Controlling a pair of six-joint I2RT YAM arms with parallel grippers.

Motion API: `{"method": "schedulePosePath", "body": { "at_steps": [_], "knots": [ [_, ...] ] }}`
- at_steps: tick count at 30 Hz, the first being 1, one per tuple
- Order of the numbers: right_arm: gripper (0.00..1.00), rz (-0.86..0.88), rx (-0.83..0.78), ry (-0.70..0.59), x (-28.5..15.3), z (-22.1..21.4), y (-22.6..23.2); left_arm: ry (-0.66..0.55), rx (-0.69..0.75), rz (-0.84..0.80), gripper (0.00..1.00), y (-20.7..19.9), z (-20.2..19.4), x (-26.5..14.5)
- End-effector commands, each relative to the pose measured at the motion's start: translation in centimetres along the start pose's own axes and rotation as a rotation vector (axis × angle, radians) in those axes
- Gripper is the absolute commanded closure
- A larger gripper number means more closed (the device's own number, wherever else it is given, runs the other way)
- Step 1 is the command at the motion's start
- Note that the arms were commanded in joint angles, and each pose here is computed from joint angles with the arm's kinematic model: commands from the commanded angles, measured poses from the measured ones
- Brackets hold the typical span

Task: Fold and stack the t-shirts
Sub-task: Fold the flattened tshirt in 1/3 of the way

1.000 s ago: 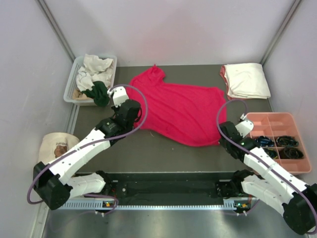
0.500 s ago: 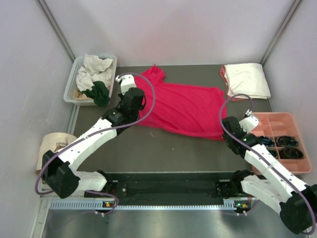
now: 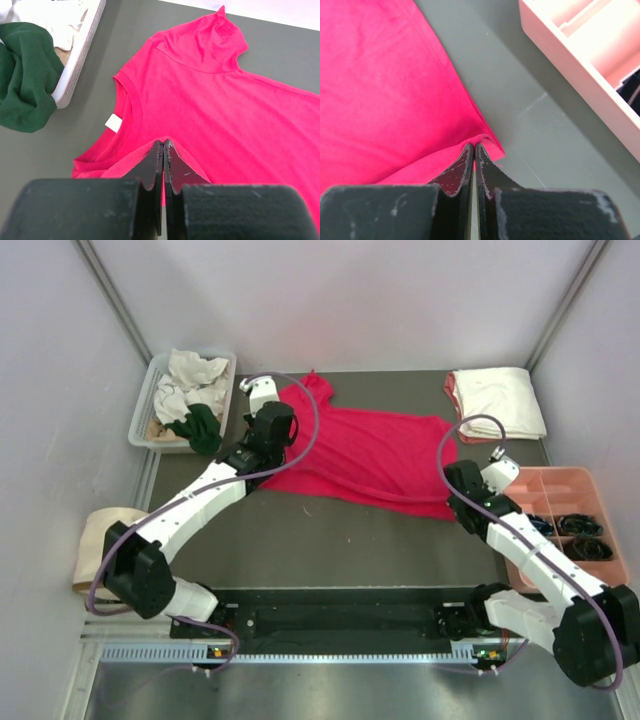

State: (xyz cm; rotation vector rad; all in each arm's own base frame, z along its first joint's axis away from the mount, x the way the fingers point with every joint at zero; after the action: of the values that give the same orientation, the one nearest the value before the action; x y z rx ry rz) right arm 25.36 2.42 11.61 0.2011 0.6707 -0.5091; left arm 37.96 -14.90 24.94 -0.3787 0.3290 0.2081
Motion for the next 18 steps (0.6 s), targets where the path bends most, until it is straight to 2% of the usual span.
{"method": "schedulePosePath", "body": {
  "at_steps": [1, 9, 18],
  "knots": [
    [1.00, 0.025, 0.036, -0.067, 0.3, 3.3, 1.7, -0.077, -0.063, -0.043, 1.00, -1.9, 3.0, 0.7],
    [1.00, 0.010, 0.018, -0.063, 1.9, 4.5, 3.1, -0.088, -0.052, -0.027, 1.00, -2.3, 3.5, 2.0],
    [1.00, -0.018, -0.001, -0.044, 3.7, 4.8, 3.4, -0.101, -0.050, 0.014, 1.00, -0.9, 4.2, 3.0]
  ]
}}
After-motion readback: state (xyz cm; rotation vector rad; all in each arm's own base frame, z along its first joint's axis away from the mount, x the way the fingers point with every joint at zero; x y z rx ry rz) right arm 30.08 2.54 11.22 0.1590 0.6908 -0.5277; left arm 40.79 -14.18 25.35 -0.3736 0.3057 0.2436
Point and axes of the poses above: each gripper's point midway between its finger pads, its own x axis out along the fingers, its own y axis along the line the jaws close on, z = x × y, the point moved 2 cm from there along -x, back along the fingers, and after that the axes turned 14 degrees about -x, right-handed, at the moved point
